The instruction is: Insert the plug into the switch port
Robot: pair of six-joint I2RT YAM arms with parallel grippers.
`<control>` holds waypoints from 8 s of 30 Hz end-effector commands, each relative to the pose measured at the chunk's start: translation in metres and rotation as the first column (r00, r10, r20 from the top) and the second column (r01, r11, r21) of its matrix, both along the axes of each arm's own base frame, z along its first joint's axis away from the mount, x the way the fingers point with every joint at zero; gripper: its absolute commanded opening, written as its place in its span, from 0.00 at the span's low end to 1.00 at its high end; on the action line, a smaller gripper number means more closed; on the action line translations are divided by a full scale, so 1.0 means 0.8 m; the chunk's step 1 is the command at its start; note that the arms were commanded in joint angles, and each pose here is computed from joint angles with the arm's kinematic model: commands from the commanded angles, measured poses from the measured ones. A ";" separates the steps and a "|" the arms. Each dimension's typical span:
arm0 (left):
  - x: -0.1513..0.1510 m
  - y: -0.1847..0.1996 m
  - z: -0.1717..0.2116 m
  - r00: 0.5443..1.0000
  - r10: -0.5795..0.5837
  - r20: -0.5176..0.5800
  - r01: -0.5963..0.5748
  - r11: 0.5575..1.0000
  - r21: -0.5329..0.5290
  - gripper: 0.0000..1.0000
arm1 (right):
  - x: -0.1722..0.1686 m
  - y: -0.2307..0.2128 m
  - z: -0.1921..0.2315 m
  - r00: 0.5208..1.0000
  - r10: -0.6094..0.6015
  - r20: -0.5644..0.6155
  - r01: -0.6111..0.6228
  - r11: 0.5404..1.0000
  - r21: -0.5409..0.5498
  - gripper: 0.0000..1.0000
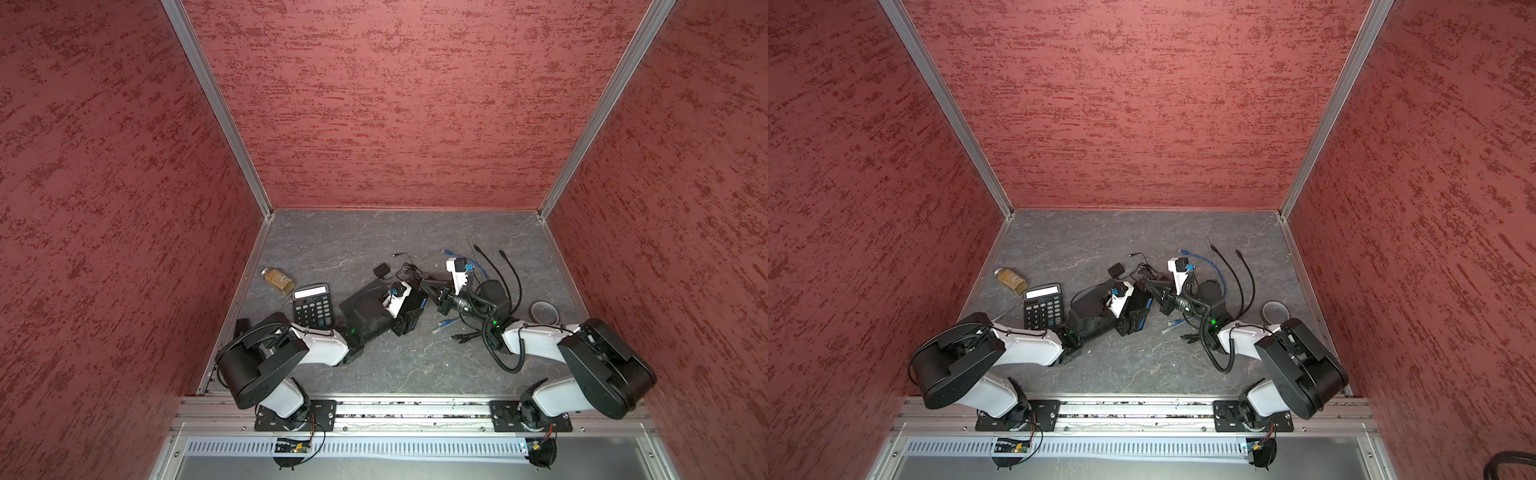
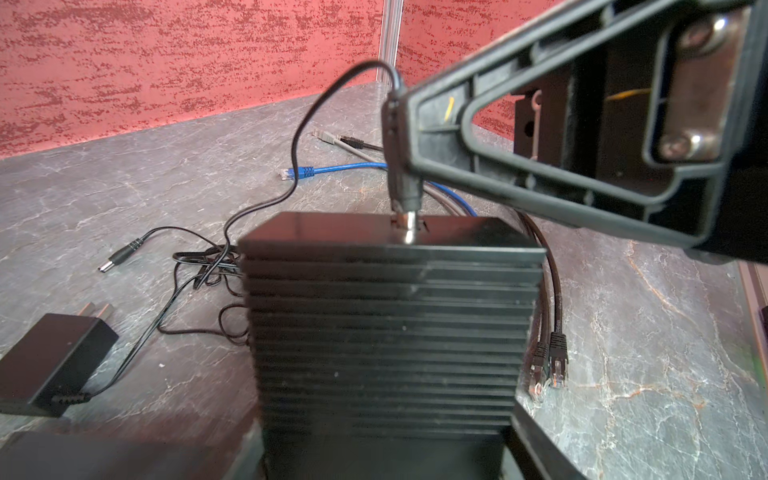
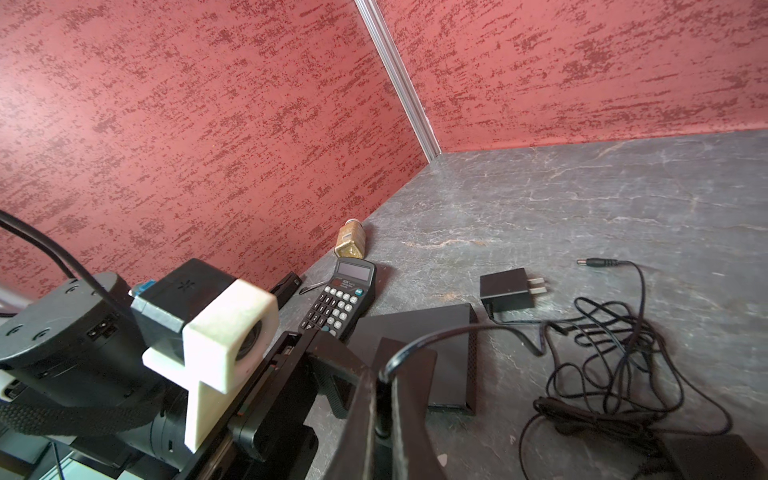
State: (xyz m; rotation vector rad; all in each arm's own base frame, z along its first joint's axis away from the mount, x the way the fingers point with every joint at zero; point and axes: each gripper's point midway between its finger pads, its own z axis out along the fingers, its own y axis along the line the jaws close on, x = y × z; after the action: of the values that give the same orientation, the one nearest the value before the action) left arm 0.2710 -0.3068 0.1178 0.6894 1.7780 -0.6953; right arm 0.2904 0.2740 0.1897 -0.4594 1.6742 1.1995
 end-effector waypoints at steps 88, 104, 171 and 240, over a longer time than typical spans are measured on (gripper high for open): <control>0.032 -0.005 0.293 0.755 0.061 0.653 0.126 0.964 -0.236 0.40 | -0.044 0.016 -0.151 0.932 0.039 -0.360 -0.152 0.945 -0.291 0.00; 0.036 0.002 0.303 0.739 0.078 0.669 0.119 0.963 -0.243 0.39 | -0.049 0.017 -0.152 0.920 0.040 -0.389 -0.187 0.919 -0.347 0.00; 0.039 0.005 0.114 0.928 -0.008 0.372 -0.017 0.998 0.063 0.35 | 0.036 0.016 0.006 0.940 -0.220 -0.262 0.156 0.957 -0.244 0.46; 0.048 -0.030 0.241 0.828 0.023 0.560 0.071 0.987 -0.146 0.30 | 0.007 0.034 -0.013 0.949 -0.077 -0.305 -0.010 0.962 -0.273 0.00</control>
State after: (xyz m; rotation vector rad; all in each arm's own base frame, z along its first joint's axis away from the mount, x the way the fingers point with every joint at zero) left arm 0.3205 -0.3010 0.1699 0.8002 1.6280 -0.4256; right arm 0.3268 0.2820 0.2328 -0.3193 1.9204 1.0241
